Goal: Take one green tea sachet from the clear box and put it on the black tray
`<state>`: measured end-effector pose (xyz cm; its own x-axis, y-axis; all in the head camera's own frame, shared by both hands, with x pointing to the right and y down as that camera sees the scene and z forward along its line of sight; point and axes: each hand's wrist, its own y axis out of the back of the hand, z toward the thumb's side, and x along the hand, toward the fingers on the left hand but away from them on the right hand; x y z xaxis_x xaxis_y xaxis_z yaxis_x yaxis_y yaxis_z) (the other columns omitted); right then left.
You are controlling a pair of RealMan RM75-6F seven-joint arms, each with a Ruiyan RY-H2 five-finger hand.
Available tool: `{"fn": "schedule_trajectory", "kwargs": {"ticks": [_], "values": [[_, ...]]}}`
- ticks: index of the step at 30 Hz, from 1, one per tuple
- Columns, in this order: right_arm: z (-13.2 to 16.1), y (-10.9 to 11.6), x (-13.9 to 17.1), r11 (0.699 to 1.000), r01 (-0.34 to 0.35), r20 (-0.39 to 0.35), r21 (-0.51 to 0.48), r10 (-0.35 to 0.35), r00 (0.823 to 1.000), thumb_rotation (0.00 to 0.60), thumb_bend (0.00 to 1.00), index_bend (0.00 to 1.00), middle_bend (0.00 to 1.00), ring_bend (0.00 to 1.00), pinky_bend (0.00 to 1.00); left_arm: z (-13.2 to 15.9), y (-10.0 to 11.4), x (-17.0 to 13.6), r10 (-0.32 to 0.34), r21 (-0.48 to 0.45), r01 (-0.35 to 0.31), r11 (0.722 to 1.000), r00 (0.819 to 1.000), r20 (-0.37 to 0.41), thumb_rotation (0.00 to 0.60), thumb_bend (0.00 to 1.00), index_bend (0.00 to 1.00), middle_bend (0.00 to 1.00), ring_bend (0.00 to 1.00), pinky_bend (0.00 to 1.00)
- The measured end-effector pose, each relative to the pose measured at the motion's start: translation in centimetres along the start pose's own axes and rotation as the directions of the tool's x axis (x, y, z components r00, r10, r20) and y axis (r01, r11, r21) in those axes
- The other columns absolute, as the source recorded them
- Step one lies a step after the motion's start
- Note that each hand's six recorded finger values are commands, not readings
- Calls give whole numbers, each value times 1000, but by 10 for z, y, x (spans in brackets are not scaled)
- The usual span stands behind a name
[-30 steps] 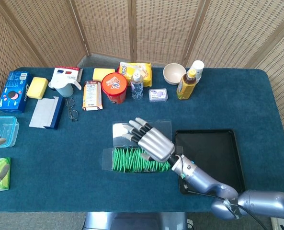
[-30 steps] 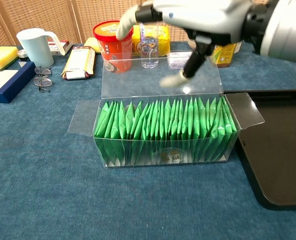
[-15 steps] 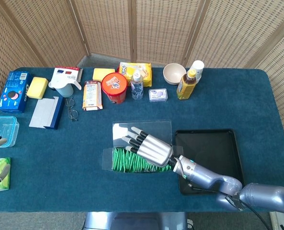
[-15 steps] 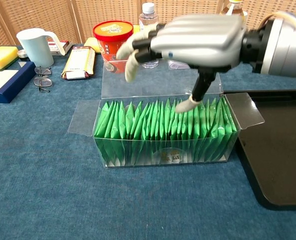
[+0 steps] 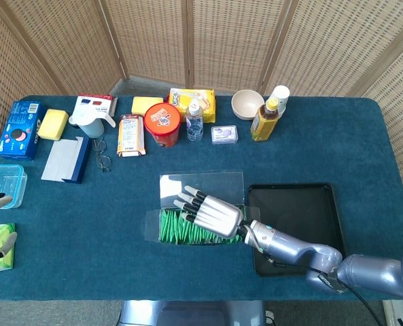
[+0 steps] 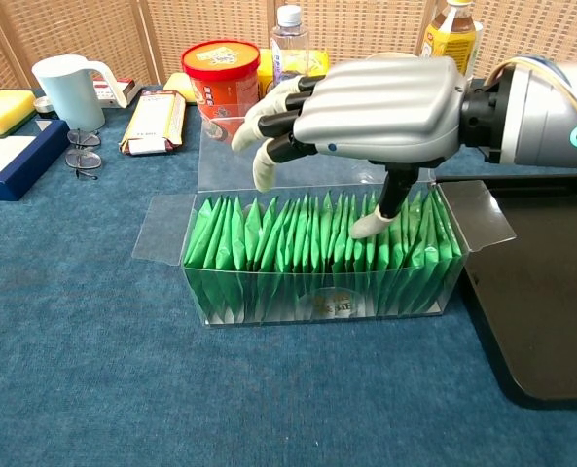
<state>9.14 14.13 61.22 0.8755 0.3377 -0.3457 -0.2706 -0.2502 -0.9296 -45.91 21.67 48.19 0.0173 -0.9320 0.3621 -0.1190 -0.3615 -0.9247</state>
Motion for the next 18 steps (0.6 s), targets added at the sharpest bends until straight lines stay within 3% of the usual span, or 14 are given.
{"fn": "schedule_trajectory", "kwargs": {"ticks": [18], "values": [[1, -6, -13, 1000, -13, 1, 20, 13, 1000, 600, 99, 267, 109, 0, 74, -2, 0, -2, 0, -1, 0, 1000, 1000, -6, 600, 300, 187, 184, 146, 247]]}}
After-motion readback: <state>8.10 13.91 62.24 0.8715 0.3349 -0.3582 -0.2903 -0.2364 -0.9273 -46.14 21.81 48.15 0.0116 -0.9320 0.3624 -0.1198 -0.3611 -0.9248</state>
